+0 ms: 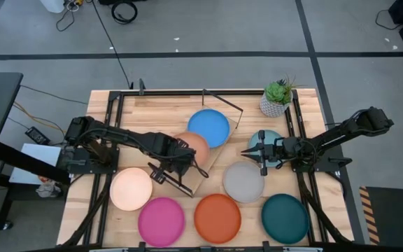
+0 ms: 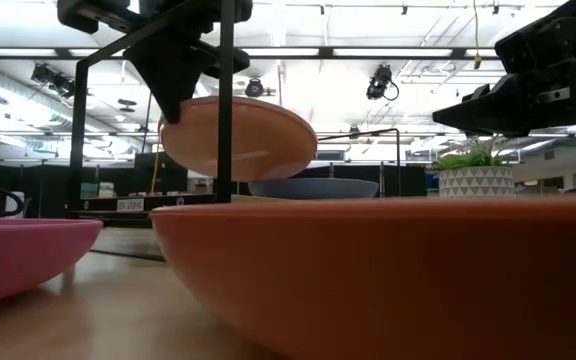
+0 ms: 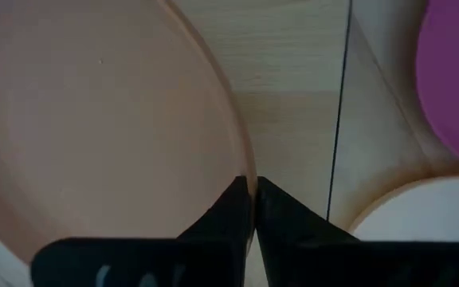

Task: Place and stack plates onto a shelf
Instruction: Put the brown plate on the shelf

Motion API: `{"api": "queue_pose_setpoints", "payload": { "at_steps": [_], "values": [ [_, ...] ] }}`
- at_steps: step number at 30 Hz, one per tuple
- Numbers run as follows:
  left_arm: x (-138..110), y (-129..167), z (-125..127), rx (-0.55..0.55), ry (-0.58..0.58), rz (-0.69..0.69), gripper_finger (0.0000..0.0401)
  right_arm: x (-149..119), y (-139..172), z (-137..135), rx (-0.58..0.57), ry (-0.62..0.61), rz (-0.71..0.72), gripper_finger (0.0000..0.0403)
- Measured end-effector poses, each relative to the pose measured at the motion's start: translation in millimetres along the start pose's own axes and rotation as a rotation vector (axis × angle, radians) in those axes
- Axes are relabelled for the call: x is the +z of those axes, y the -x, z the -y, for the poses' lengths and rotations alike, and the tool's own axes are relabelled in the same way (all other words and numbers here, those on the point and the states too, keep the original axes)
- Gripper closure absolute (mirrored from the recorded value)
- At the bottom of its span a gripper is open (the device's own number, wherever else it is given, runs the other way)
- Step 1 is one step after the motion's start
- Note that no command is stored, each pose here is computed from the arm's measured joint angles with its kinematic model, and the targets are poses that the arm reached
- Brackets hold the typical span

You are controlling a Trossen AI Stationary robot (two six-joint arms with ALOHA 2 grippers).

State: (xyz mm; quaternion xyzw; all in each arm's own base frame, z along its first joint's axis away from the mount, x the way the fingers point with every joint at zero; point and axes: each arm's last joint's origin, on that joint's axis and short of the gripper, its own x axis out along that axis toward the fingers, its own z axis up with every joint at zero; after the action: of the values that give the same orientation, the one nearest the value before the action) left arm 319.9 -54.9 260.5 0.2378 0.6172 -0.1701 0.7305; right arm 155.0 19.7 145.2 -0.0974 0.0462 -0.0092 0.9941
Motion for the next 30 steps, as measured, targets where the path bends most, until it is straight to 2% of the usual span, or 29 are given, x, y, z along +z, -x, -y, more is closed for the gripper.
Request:
{"api": "queue_pose_setpoints", "payload": {
  "at_steps": [16, 23, 27, 30],
  "values": [
    [6, 0, -2, 0.005, 0.239, 0.068, 0.0357, 0, 0, 0, 0.000, -0.001, 0.000, 0.0350],
    [12, 1, -1, -0.035, 0.353, 0.126, 0.0322, 0, 0, 0, 0.000, -0.001, 0.000, 0.0350],
    [14, 2, -1, -0.032, 0.339, 0.144, 0.0302, 0, 0, 0, 0.000, -0.001, 0.000, 0.0350],
    [12, 2, -6, 0.055, 0.341, 0.124, 0.0299, 0, 0, 0, 0.000, -0.001, 0.001, 0.0350]
  ]
}}
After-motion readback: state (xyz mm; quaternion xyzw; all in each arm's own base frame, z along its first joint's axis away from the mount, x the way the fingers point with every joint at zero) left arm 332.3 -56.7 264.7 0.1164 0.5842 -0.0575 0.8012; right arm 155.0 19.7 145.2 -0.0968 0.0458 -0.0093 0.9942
